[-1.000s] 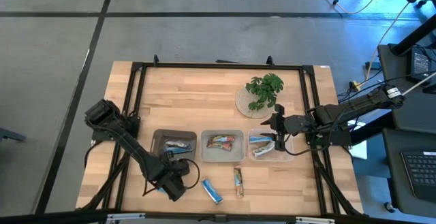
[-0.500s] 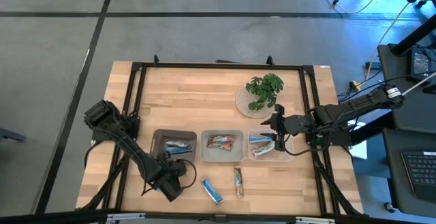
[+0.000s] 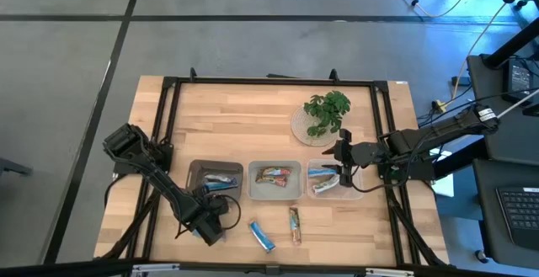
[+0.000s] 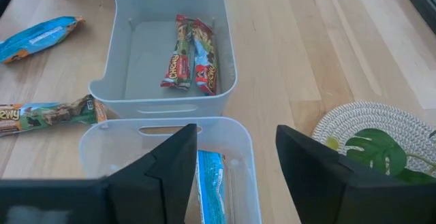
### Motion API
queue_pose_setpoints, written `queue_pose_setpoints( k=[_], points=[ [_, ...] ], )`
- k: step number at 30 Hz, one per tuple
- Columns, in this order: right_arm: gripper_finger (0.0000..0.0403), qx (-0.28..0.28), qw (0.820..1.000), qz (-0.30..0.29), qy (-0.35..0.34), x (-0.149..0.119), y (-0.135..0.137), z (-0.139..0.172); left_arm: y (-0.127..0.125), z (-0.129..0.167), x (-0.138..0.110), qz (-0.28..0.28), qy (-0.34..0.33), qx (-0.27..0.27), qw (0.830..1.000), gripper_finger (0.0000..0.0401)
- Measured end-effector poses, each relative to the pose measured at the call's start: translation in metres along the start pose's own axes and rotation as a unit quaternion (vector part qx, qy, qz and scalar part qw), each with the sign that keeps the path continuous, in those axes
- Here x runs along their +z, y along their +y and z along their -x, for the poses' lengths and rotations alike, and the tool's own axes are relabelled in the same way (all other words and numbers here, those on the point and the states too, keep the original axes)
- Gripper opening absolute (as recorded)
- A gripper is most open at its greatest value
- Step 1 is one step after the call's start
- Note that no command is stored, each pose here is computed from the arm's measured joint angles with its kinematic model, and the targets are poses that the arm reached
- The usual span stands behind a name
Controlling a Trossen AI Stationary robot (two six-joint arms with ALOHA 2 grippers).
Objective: Pick and place Granola Bars by type
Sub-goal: Put the orange granola bar into the transparent bin
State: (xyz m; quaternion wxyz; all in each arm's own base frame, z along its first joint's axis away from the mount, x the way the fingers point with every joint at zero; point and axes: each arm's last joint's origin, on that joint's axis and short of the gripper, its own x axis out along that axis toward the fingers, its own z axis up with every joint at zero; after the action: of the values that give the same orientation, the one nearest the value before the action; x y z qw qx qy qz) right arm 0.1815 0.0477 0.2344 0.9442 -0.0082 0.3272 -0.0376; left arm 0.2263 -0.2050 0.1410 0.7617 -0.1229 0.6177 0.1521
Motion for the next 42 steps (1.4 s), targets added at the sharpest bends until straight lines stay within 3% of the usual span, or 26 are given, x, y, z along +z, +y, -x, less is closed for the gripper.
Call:
queue_pose_setpoints(
  k=[14,29,35,42],
  points=[
    [0.0204,0.000,1.000,0.002,0.000,0.000,0.000,0.000,0.000,0.000,0.000,0.001,0.000,-0.003,1.000,0.0065],
    [0.0204,0.000,1.000,0.002,0.000,0.000,0.000,0.000,0.005,0.027,0.003,0.022,-0.021,-0.042,0.999,0.0058],
    [0.0204,0.004,1.000,-0.004,-0.018,0.004,0.001,0.000,0.010,0.055,0.014,0.031,-0.141,-0.066,0.987,0.0059],
    [0.0204,0.023,0.998,-0.043,-0.050,0.010,0.003,0.001,0.006,0.095,0.031,0.005,-0.324,-0.116,0.939,0.0060]
  ],
)
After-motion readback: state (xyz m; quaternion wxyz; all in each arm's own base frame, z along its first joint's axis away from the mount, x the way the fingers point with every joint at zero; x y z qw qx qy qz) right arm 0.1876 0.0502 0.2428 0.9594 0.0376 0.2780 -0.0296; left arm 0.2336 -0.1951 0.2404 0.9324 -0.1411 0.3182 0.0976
